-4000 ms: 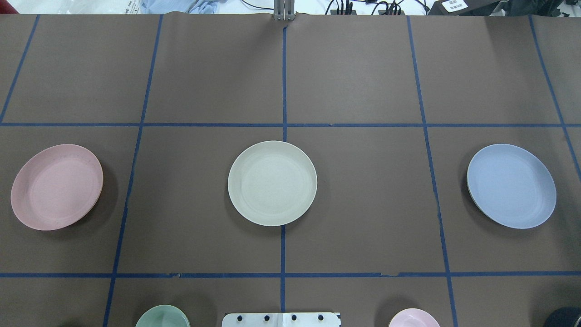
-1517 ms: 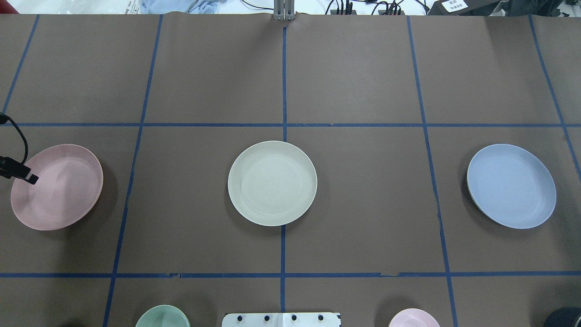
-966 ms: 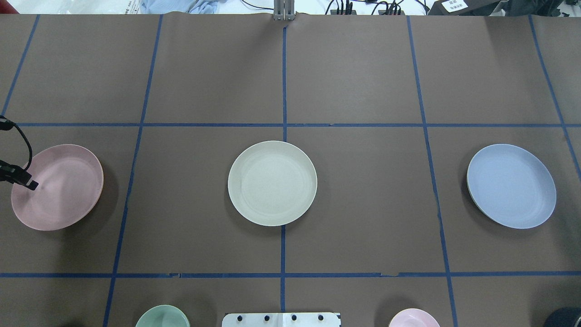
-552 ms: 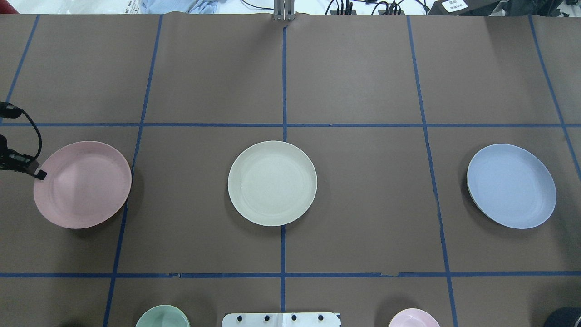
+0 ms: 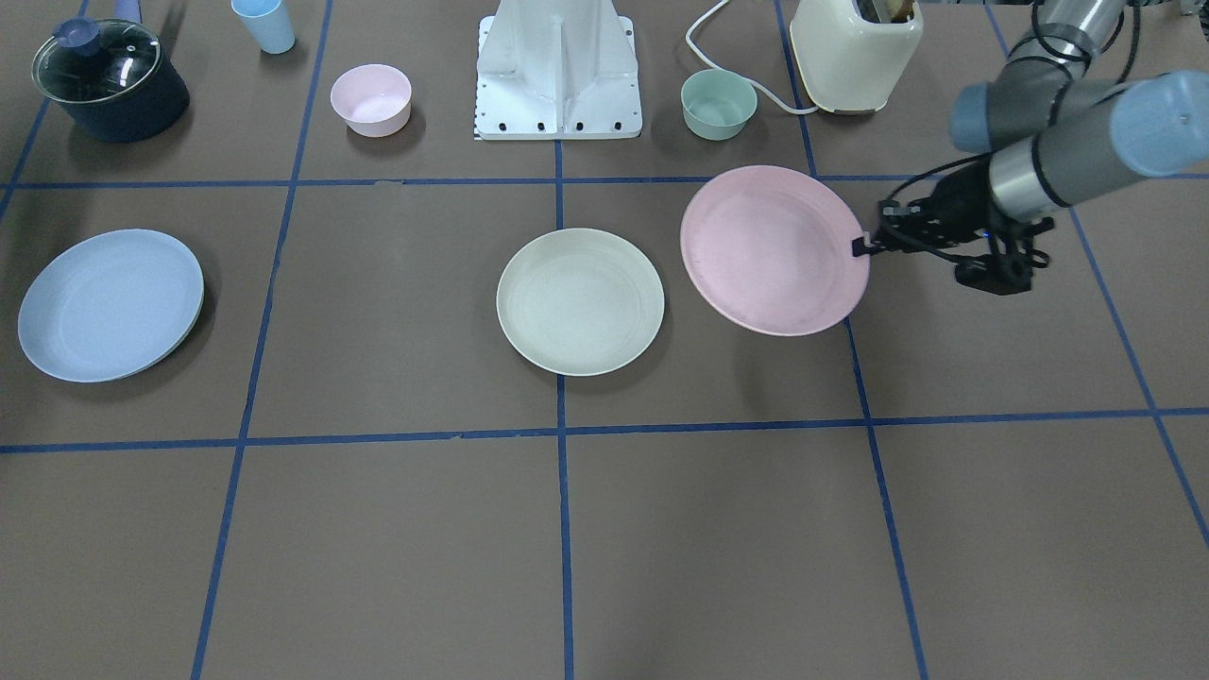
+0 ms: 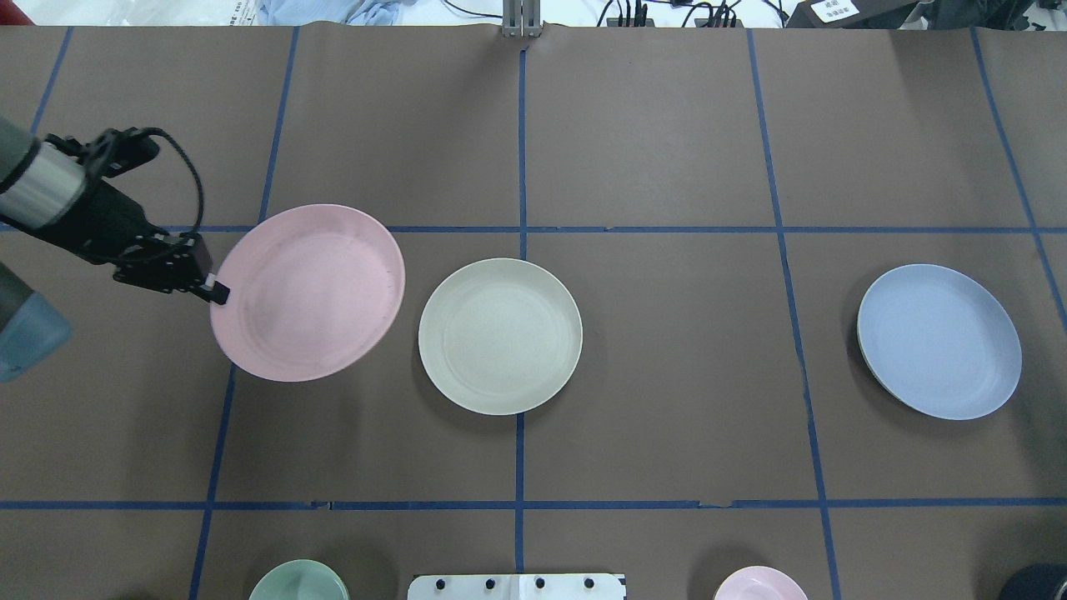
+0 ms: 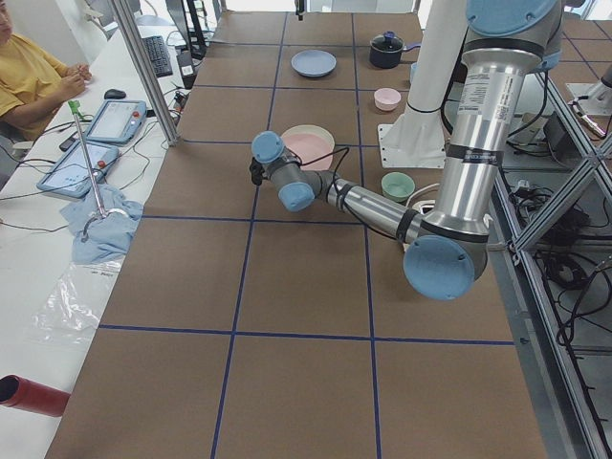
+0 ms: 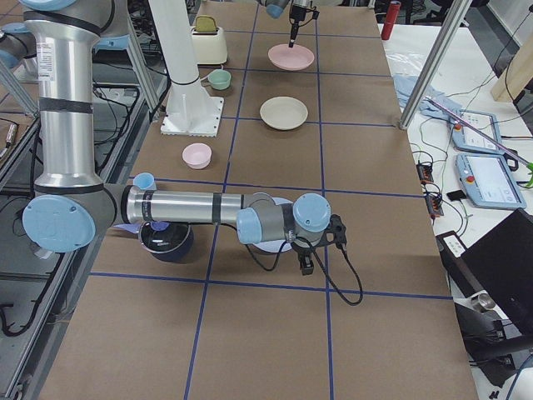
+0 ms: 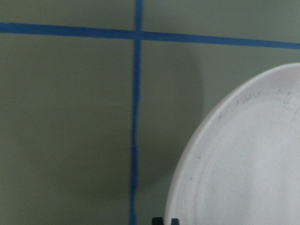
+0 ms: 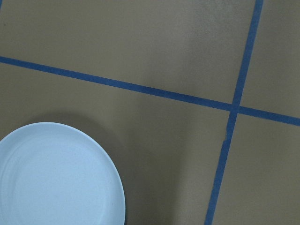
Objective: Stack three plates with pink and blue
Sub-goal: 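Lift the pink plate with the left gripper and carry it onto the cream plate, then release the pink plate onto the cream plate while the right gripper reaches the blue plate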
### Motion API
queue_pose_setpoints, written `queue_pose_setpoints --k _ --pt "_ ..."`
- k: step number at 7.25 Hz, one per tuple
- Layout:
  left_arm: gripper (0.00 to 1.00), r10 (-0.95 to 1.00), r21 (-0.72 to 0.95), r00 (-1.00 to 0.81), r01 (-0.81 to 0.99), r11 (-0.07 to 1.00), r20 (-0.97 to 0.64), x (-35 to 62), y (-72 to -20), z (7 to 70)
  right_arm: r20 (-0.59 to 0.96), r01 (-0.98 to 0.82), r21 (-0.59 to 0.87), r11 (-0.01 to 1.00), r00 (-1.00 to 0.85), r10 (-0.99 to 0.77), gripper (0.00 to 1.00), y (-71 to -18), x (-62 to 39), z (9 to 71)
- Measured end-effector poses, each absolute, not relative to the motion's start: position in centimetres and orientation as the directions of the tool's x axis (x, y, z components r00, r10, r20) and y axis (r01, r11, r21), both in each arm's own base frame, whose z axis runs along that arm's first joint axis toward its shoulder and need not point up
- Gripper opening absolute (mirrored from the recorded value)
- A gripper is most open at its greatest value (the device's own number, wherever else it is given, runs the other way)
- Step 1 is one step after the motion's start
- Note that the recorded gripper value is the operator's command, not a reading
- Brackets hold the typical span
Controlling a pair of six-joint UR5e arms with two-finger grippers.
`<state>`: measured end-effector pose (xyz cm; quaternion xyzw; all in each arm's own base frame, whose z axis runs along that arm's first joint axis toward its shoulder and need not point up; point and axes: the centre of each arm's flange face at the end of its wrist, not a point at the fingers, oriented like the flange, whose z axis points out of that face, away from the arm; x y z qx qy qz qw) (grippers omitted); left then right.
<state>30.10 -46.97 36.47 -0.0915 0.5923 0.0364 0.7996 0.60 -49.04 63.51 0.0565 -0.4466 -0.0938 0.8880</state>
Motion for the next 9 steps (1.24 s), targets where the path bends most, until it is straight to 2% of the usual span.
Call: queue_pose_setpoints --k 2,7,8,9 --pt "0.00 -0.065 -0.114 0.285 -0.160 0.980 -0.956 37.5 -44.7 29.8 0.798 0.120 0.163 0.979 0.568 -0.202 1.00 -49.3 -0.8 63.0" --pt "0.00 -0.016 -0.054 0.298 -0.120 0.991 -0.954 44.4 -42.6 26.7 0.813 0.154 0.140 0.978 0.546 -0.203 1.00 -49.3 -3.6 62.7" --pt "0.34 -0.014 -0.053 0.303 -0.120 0.991 -0.953 45.4 -42.6 26.8 0.814 0.164 0.134 0.977 0.545 -0.203 1.00 -49.2 -4.3 62.7" --pt "0.94 -0.013 -0.053 0.310 -0.121 0.991 -0.951 46.5 -42.4 26.9 0.816 0.168 0.120 0.978 0.545 -0.194 1.00 -49.1 -4.9 62.8"
